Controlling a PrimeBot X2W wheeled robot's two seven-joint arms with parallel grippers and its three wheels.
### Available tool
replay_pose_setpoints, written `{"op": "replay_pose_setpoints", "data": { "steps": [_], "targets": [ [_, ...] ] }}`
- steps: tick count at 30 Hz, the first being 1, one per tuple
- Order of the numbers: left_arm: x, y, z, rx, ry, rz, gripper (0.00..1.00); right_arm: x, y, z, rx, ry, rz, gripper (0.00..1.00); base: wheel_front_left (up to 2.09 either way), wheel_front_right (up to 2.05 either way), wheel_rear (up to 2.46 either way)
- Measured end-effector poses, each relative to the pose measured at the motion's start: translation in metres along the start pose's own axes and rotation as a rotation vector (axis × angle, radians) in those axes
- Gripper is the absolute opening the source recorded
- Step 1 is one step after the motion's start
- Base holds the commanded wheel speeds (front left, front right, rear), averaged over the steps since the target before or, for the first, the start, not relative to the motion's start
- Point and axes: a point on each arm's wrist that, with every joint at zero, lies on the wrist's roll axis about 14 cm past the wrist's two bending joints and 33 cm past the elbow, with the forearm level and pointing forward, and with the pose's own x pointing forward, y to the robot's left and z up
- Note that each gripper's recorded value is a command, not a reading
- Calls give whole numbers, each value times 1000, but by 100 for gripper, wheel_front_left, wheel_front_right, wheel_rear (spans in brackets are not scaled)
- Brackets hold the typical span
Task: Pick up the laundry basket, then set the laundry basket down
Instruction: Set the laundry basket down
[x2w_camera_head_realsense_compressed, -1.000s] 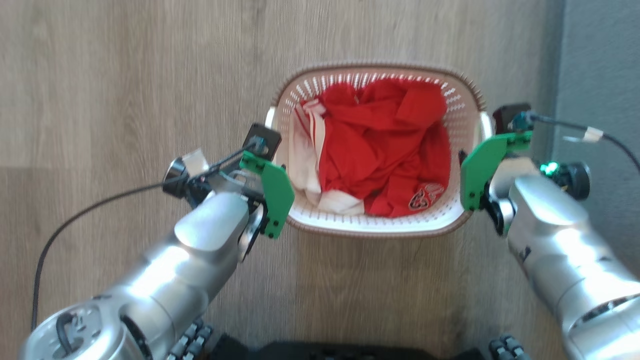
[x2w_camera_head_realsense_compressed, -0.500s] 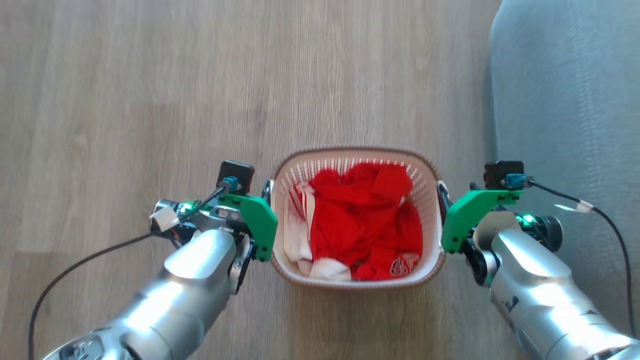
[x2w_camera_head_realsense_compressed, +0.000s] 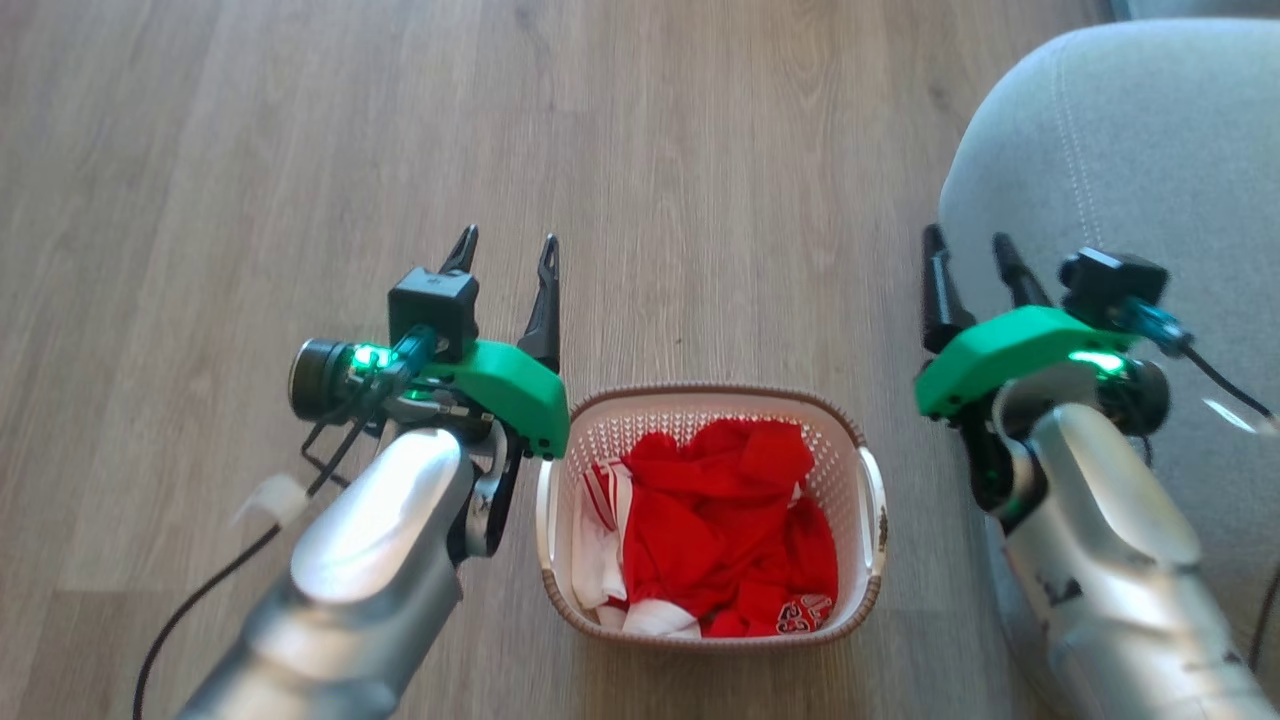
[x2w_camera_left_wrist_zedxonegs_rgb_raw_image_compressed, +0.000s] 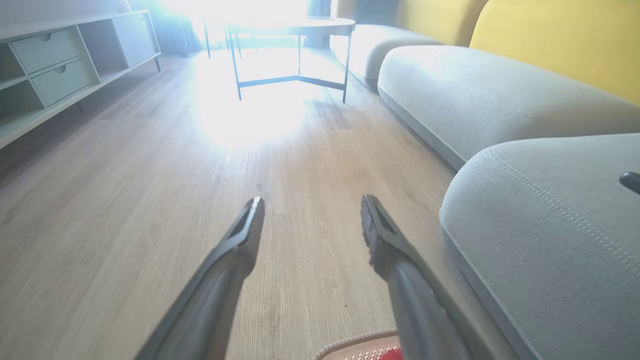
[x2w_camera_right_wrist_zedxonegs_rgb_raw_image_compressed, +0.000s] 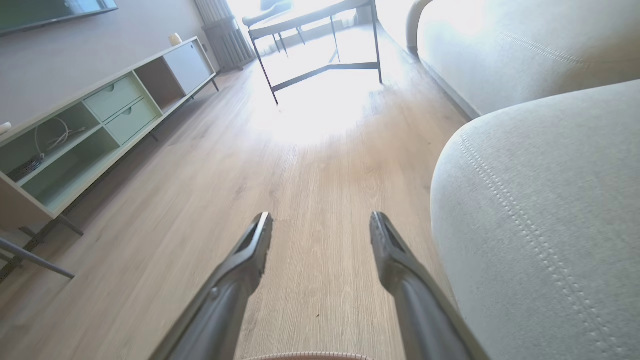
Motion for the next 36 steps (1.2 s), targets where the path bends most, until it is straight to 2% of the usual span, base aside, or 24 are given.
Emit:
{"op": "replay_pose_setpoints", "data": {
  "steps": [7, 10, 13, 19, 24, 30, 36],
  "targets": [
    [-24, 7, 80, 14, -278, 12, 100, -23, 17, 69, -39, -238, 40, 100, 0, 0, 0],
    [-38, 9, 96, 10, -342, 21, 100, -33, 37, 96, -45, -330, 95, 100, 0, 0, 0],
    [-51, 10, 98, -14, -361, 18, 100, -46, 51, 109, -66, -380, 131, 100, 0, 0, 0],
    [-72, 11, 97, -62, -380, 4, 100, -72, 41, 105, -97, -389, 93, 100, 0, 0, 0],
    [-85, 6, 62, -126, -293, -15, 100, -85, 36, 86, -115, -344, 74, 100, 0, 0, 0],
    [-89, 8, 42, -118, -236, 10, 100, -94, 25, 67, -128, -289, 39, 100, 0, 0, 0],
    [-89, 5, 43, -98, -240, 7, 100, -97, 19, 62, -126, -275, 22, 100, 0, 0, 0]
  ]
}}
